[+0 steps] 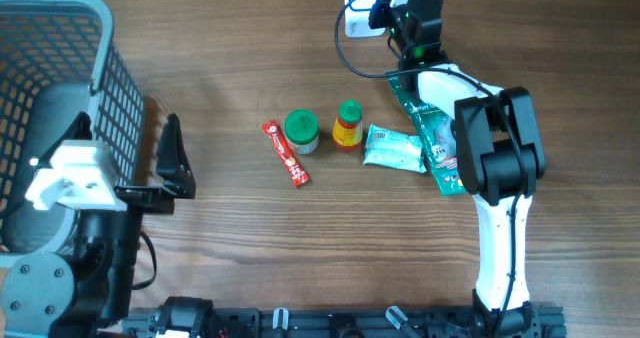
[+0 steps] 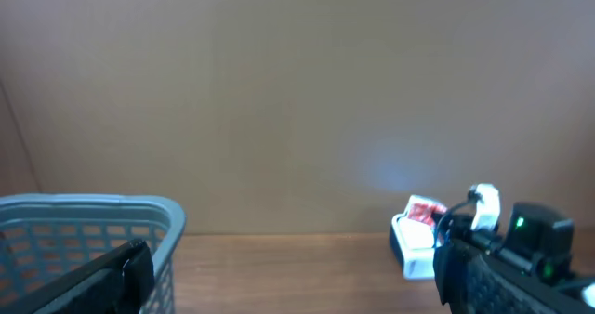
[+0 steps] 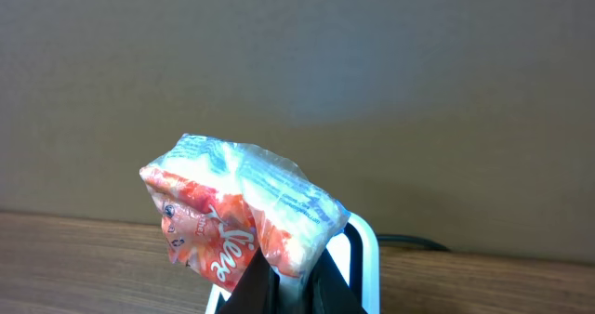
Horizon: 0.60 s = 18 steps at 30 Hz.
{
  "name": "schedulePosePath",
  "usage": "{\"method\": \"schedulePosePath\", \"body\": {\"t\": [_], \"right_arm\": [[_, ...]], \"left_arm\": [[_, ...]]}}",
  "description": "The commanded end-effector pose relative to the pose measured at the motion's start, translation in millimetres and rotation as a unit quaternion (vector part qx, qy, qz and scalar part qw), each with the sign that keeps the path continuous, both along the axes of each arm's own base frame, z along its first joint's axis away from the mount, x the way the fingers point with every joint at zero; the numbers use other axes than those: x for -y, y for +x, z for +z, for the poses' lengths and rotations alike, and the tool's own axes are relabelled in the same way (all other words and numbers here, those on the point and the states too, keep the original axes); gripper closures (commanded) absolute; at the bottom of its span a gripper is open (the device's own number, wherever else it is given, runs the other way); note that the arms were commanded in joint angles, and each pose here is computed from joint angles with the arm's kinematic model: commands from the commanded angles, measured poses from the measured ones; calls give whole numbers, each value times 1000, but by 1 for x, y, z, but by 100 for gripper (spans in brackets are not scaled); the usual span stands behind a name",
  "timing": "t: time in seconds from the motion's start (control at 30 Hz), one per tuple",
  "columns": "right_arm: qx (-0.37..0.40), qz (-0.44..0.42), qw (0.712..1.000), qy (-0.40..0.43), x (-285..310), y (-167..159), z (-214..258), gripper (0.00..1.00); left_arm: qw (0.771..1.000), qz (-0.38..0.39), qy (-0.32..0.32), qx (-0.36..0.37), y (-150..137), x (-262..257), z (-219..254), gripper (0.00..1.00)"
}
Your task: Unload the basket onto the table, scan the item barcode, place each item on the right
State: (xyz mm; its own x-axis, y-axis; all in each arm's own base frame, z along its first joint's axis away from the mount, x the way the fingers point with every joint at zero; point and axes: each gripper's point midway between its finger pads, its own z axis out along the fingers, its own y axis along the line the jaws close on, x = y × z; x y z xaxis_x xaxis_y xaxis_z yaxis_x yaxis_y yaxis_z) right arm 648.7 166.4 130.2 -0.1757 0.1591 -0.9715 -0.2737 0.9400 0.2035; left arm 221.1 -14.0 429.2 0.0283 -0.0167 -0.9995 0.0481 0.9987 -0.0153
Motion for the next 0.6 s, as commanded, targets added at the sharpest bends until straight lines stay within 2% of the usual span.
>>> {"method": "schedulePosePath", "body": {"t": [0.0, 0.13, 0.27, 0.4, 0.47, 0.57], "right_arm": [[6, -35, 999, 36, 30, 5, 46, 95], [-4, -86, 996, 28, 81, 0, 88, 95], [-31, -132, 990, 26, 139, -10, 106, 96], [-105, -192, 975, 41, 207, -26, 87, 95], [-148, -225, 962, 45, 243, -38, 67, 95], [-197, -281, 938, 49, 286, -57, 44, 96]], "left_arm": [[995, -31, 94, 3, -2, 11, -3, 0], [993, -69, 96, 16, -10, 24, 1, 0], [994, -69, 79, 2, -13, 23, -6, 0], [993, -15, 0, -115, -6, 5, -57, 0], [982, 9, -11, -188, -5, -2, -90, 0], [969, 12, -6, -248, -2, -2, -117, 0]]}}
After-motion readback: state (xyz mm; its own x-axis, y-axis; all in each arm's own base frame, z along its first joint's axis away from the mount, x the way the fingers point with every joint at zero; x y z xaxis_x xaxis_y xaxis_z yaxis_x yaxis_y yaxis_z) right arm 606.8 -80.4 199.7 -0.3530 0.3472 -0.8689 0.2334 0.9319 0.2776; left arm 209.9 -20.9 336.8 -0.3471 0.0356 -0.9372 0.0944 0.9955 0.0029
